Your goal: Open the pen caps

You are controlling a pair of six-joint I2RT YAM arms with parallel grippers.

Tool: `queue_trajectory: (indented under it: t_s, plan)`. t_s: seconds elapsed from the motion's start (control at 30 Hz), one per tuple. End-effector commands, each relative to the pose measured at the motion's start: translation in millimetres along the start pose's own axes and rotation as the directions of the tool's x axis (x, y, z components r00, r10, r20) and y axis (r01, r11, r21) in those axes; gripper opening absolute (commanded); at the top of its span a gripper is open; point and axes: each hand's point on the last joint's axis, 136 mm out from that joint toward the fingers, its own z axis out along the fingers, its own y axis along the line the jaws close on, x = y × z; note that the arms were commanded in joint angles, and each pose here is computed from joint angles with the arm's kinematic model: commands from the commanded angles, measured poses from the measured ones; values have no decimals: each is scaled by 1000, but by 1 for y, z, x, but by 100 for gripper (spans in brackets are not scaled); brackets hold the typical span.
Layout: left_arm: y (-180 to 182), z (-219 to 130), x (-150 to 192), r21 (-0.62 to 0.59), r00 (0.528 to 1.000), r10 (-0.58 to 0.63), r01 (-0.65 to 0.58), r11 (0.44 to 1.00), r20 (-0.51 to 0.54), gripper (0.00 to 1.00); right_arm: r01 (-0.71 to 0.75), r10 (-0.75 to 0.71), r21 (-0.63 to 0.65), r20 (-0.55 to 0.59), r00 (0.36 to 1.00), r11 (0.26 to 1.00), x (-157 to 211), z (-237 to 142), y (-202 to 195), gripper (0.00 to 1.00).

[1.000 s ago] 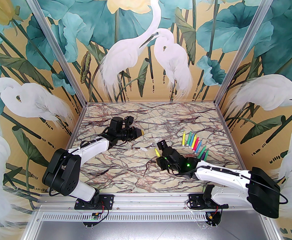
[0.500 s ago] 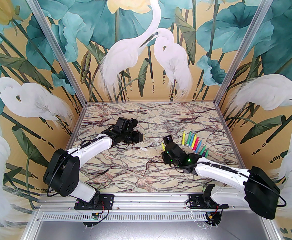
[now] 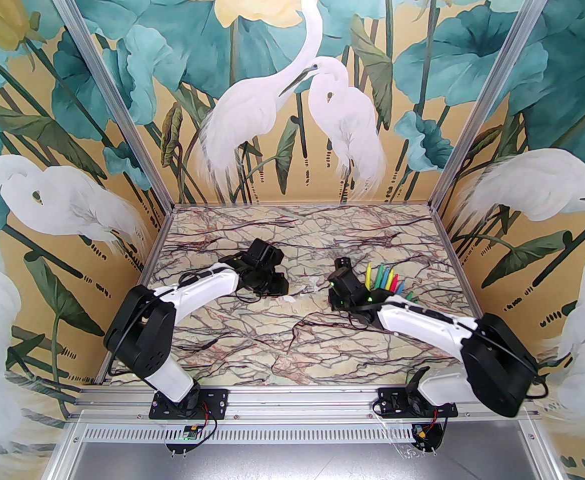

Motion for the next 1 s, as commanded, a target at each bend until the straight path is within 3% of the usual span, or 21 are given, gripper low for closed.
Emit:
queue_trajectory:
  t_s: [0.0,0.43,0.97]
  plan:
    - [12,2,3,-96,999,26,-28,995,-22,0,-33,32,40,16,999,999,-13,8,-8,12]
    - [34,12,6,-240,998,41,-50,970,-40,0,-82,81,97,11,997,992,-36,38,-32,14]
    - [48,23,9,-324,996,53,-73,943,-69,0,-118,125,197,-25,992,973,-42,72,-64,15]
